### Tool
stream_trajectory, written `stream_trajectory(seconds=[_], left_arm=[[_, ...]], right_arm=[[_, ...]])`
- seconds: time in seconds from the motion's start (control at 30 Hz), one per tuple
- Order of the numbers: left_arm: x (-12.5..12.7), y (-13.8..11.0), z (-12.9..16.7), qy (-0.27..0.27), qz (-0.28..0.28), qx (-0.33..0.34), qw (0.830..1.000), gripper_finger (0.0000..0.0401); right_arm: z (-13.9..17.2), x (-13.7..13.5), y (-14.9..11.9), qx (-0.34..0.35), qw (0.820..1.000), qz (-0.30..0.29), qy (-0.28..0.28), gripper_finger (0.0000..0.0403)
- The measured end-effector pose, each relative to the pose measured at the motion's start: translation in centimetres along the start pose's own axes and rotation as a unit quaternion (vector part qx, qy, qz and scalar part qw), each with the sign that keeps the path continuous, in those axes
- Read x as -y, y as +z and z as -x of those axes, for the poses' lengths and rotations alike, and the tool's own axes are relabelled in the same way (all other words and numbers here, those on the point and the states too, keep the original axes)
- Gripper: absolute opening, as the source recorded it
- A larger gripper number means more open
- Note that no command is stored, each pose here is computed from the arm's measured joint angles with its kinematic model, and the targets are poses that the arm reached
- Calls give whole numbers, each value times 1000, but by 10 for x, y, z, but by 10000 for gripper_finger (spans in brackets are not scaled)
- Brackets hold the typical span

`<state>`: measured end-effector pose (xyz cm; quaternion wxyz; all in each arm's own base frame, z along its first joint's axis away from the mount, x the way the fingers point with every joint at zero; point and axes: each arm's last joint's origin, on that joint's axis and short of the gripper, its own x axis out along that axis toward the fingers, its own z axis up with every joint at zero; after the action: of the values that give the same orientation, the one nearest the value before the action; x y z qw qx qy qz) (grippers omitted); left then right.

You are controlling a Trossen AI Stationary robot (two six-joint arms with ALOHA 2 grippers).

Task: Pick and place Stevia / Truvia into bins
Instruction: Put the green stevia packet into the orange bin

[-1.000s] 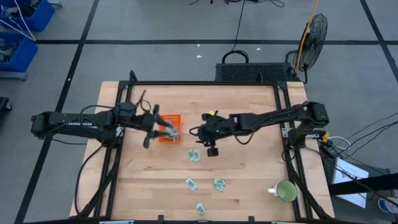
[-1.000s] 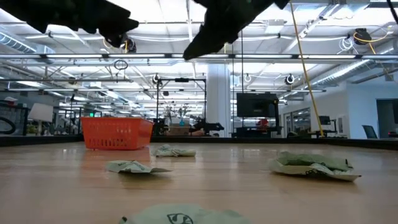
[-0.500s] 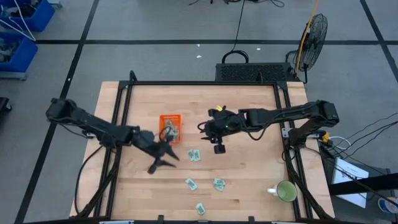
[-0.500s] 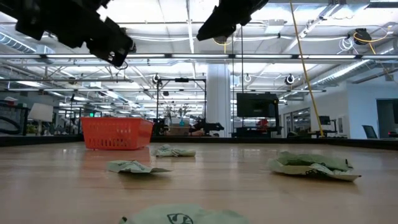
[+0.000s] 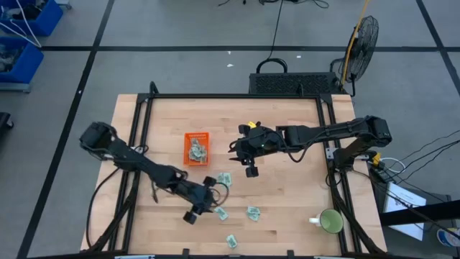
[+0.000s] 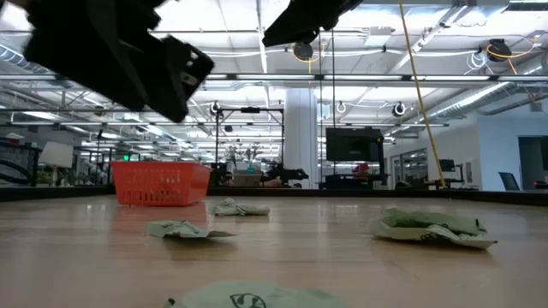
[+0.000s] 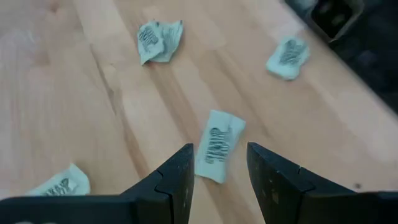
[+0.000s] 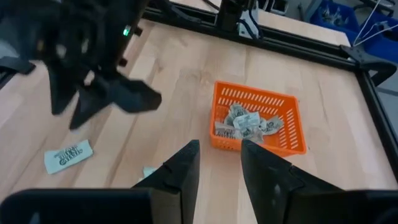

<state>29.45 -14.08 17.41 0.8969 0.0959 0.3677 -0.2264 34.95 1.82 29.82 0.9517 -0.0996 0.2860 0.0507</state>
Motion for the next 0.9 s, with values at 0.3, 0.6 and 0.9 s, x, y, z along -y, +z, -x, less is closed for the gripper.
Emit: stream_trajectory(seconds=[0.3,0.6,0.9], left_arm=[[-8,-11,-39,-10,-3,-36,999,154],[-18,-24,-53,-36,15,-59,997,154],[-24,-29,-58,-51,33,-66,996,151]], right_arm=[[0,0,0,-1,1000,-16,0,109],[0,0,0,1,1000,-10,0,109],[0,0,0,1,1000,-10,0,109]])
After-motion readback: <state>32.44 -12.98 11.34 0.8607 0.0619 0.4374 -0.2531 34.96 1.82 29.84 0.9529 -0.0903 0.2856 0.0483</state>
